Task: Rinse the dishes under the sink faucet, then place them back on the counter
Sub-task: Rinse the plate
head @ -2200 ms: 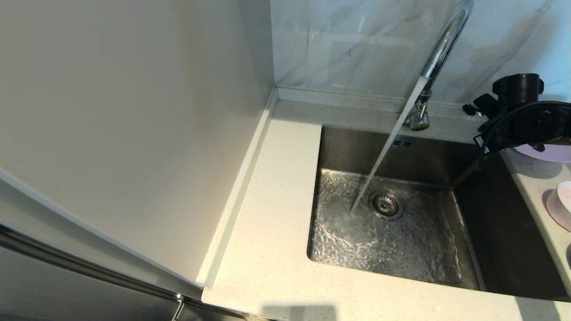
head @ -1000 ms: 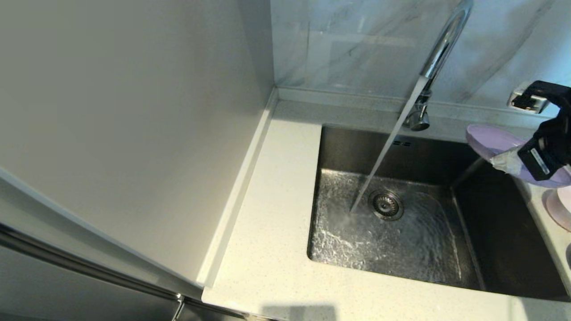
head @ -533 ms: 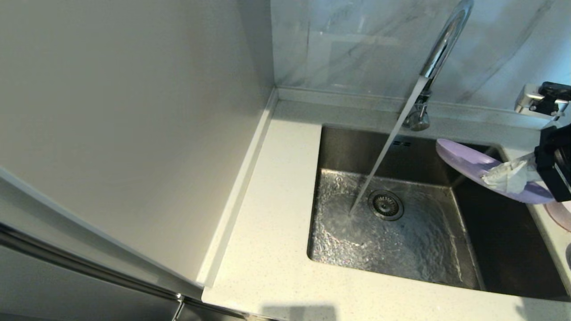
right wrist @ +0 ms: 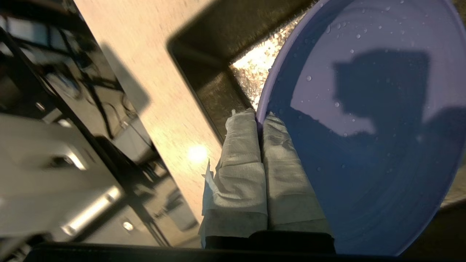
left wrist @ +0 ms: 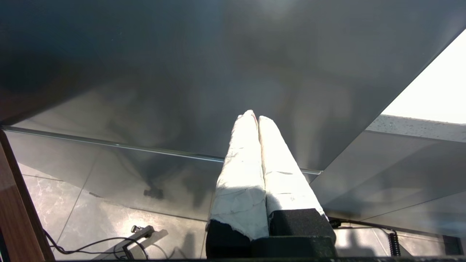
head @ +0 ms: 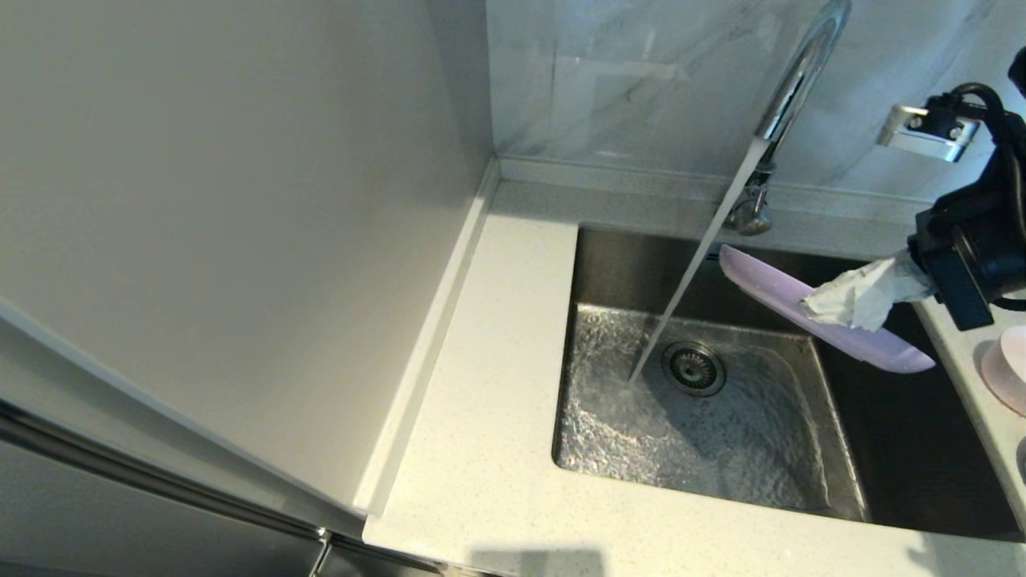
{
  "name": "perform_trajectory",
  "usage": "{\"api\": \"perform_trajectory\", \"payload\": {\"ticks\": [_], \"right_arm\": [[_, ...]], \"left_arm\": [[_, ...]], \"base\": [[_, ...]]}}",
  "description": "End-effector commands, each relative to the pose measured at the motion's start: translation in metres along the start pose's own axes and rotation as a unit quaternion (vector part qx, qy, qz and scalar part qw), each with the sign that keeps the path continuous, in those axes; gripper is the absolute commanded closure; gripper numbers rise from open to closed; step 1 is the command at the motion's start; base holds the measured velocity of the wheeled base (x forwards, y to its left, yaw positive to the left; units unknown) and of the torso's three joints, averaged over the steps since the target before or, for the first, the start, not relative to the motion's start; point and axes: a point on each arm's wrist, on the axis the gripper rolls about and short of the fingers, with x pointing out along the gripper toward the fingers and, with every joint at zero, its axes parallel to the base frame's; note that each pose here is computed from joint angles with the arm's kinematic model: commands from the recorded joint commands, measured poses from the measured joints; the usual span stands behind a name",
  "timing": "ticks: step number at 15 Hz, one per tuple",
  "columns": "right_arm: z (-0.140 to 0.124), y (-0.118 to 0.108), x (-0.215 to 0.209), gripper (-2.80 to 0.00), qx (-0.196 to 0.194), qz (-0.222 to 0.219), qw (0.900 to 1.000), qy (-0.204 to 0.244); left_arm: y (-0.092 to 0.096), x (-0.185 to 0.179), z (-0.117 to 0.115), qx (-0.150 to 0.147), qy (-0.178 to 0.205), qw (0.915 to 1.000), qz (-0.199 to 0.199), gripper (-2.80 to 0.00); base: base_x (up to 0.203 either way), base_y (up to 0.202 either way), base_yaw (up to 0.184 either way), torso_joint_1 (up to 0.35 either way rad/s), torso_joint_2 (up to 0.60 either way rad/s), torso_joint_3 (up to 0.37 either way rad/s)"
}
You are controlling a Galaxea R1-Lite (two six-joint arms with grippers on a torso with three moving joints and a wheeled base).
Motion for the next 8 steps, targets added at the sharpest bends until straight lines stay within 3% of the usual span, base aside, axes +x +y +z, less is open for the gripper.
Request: {"api": "perform_trajectory", "payload": {"ticks": [1, 4, 6, 8], "right_arm": [[0.017, -0.001, 0.017, 0.00, 0.064, 0.020, 0.998, -0.003], [0.034, -0.003, 0.030, 0.00, 0.102, 0.027, 0.994, -0.019], [0.043, -0.007, 0.037, 0.00, 0.109, 0.020, 0.992, -0.052], [0.047, -0.009, 0.042, 0.00, 0.110, 0.009, 0.992, -0.058]], "left_arm": [[0.000, 0.000, 0.000, 0.000, 0.000, 1.0000, 0.000, 0.00], [0.000, 0.000, 0.000, 0.000, 0.000, 1.0000, 0.000, 0.00], [0.000, 0.000, 0.000, 0.000, 0.000, 1.0000, 0.000, 0.00], [0.000, 0.000, 0.000, 0.000, 0.000, 1.0000, 0.000, 0.00]], "base": [[0.000, 0.000, 0.000, 0.000, 0.00, 0.000], [0.000, 0.000, 0.000, 0.000, 0.00, 0.000], [0.000, 0.000, 0.000, 0.000, 0.00, 0.000], [0.000, 0.000, 0.000, 0.000, 0.00, 0.000]]}}
